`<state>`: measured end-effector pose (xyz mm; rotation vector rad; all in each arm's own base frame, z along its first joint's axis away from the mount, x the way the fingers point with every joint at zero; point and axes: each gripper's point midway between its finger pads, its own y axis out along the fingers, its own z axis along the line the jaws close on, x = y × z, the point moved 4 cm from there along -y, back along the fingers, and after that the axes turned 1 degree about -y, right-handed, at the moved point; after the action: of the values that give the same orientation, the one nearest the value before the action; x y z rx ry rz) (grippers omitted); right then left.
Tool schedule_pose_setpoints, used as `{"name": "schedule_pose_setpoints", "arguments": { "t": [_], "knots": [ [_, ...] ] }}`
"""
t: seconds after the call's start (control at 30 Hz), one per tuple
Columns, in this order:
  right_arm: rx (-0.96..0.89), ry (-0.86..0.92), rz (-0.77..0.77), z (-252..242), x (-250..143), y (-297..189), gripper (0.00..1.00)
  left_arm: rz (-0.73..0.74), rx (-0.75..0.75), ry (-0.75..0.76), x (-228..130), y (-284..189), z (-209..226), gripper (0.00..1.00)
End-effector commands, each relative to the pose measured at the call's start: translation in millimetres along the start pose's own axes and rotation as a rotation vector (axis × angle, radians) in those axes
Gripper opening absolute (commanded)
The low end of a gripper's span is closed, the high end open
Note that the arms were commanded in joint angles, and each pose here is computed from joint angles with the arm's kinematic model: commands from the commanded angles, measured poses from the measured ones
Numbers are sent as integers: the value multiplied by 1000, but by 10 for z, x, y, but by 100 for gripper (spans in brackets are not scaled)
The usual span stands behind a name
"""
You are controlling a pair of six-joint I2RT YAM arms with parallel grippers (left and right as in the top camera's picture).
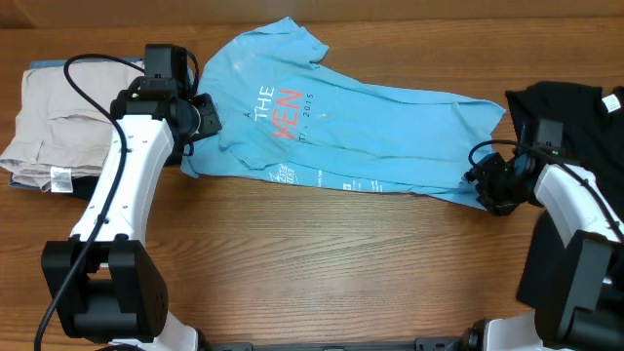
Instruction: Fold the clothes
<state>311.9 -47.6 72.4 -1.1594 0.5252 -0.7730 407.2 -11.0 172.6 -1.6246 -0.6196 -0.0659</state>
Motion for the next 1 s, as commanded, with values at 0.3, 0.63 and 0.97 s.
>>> {"name": "schedule_pose_setpoints", "arguments": {
  "t": [0.3, 0.63, 0.97],
  "knots": [
    [11, 63, -39, 167, -53, 40, 46, -23, 34, -6, 75, -8, 55, 31],
    [14, 112, -65, 76, -83, 183, 35, -23, 34, -6, 74, -8, 56, 33],
    [188, 60, -158, 399, 147, 125, 4, -16, 36, -7, 60, -8, 61, 35]
  ]
}}
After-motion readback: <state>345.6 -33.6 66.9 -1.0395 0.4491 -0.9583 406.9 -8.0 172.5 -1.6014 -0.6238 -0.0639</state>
